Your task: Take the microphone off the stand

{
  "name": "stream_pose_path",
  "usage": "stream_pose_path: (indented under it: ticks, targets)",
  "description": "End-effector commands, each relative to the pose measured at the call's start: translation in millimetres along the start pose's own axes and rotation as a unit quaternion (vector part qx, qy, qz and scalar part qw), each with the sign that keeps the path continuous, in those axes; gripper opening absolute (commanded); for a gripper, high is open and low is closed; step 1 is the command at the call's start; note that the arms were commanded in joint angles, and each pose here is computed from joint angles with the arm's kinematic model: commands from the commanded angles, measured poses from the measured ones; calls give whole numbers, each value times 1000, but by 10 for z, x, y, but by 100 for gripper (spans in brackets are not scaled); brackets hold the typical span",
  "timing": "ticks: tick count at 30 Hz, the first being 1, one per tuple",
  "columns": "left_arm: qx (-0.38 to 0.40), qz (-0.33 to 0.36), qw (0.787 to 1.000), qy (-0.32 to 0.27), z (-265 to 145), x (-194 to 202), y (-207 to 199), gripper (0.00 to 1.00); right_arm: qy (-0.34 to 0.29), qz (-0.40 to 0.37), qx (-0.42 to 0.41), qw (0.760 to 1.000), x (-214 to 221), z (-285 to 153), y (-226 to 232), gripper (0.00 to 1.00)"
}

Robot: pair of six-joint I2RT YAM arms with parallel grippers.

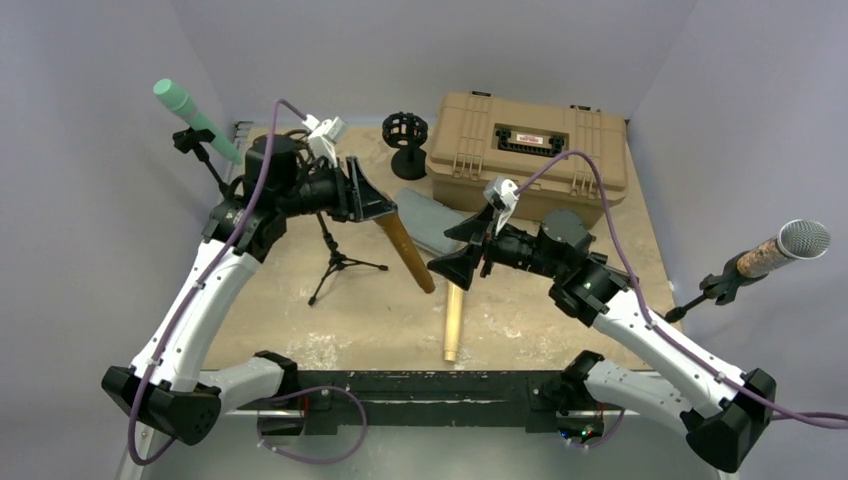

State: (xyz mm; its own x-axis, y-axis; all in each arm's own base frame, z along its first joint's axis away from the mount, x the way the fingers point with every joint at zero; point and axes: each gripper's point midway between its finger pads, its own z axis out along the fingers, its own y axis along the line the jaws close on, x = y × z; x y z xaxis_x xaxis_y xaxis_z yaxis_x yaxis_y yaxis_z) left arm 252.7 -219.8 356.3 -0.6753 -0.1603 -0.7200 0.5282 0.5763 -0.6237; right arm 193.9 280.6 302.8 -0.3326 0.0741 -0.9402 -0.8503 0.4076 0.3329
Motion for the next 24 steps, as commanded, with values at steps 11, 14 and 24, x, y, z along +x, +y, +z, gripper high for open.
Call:
stream_pose_path:
  ticks: [11, 14, 24]
  targets:
    - [91, -75, 991, 62, 187, 539, -276, 0, 15, 79, -129, 988, 266, 332, 278, 63]
    - [86, -81, 991, 66, 225, 569, -255, 0, 18, 92, -136, 986, 367, 329, 289, 59]
    - [81, -98, 988, 88, 372, 636, -269, 0, 18, 117, -134, 984, 481, 343, 278, 45]
